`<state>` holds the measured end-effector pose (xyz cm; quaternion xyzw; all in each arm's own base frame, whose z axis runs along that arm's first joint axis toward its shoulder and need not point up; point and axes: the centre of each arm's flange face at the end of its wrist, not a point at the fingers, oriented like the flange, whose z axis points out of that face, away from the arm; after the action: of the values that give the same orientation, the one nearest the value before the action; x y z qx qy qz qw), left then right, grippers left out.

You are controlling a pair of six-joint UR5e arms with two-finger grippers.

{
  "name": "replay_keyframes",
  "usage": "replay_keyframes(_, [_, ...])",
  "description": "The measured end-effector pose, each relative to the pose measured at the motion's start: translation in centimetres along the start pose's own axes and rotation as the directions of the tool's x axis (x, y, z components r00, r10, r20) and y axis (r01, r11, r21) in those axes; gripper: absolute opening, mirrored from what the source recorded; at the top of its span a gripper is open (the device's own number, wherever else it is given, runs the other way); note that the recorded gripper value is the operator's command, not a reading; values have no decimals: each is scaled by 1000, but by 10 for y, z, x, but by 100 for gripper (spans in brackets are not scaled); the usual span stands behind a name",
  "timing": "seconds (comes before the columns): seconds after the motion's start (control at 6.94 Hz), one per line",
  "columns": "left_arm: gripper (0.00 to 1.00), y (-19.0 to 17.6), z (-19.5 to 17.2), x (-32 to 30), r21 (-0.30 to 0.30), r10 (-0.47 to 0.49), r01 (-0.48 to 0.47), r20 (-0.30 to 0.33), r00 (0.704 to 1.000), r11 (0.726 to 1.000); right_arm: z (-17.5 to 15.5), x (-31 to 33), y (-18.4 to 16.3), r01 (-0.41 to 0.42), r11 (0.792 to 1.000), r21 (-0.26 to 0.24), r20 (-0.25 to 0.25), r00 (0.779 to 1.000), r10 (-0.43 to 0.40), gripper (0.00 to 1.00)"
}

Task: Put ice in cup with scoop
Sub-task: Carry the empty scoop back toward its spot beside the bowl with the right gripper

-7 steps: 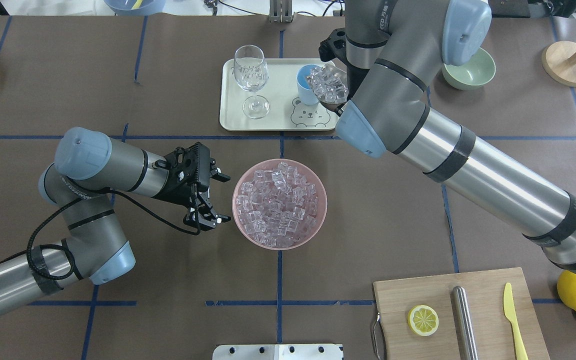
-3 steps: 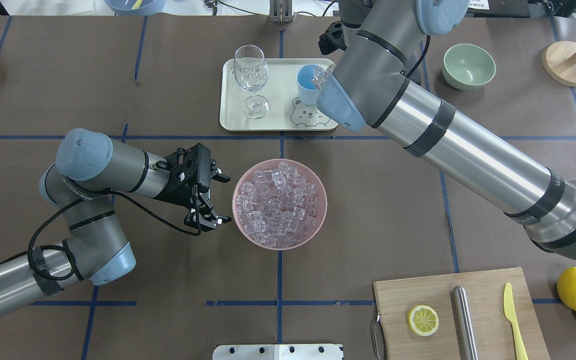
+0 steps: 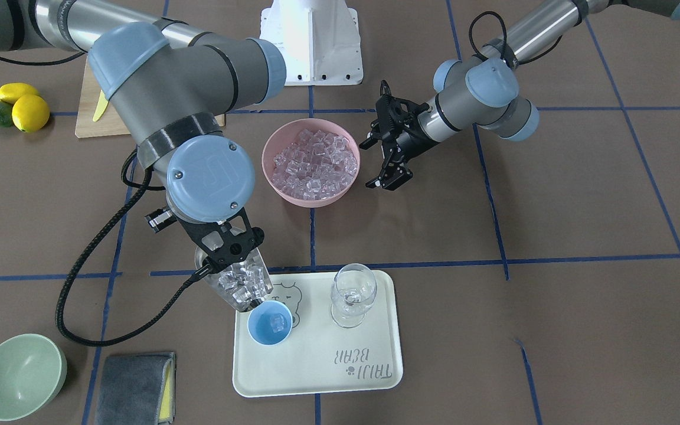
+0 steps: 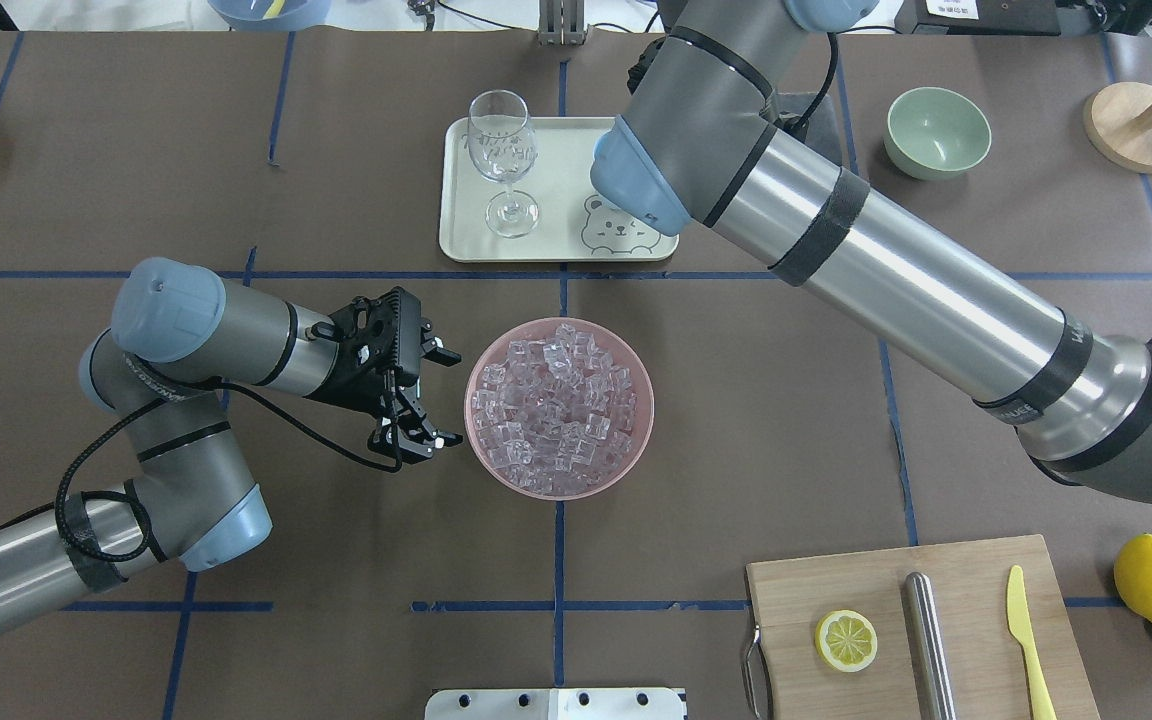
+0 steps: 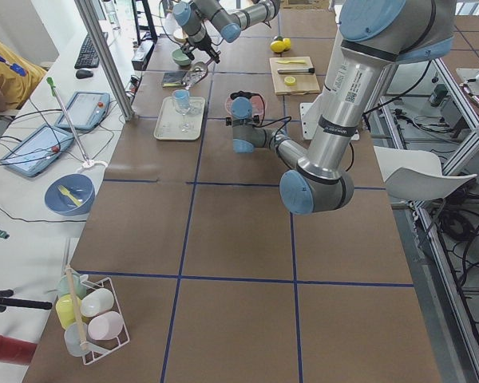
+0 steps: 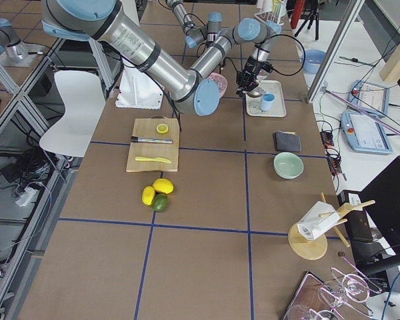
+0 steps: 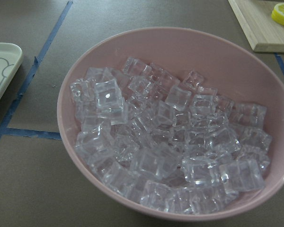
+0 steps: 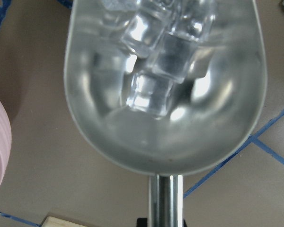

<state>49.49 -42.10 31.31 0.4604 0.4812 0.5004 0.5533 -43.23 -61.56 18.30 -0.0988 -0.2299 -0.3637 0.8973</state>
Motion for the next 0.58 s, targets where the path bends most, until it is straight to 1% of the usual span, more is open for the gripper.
replay_keyframes(0.29, [100, 0, 1, 1, 2, 1, -1, 0, 1000, 1000, -5, 2, 4, 26, 999, -42, -21, 999, -27, 0])
replay_keyframes(0.58, [100, -1, 0, 1, 5, 3, -3, -1, 1000, 1000, -8, 5, 7, 39, 997, -68, -37, 998, -42, 0])
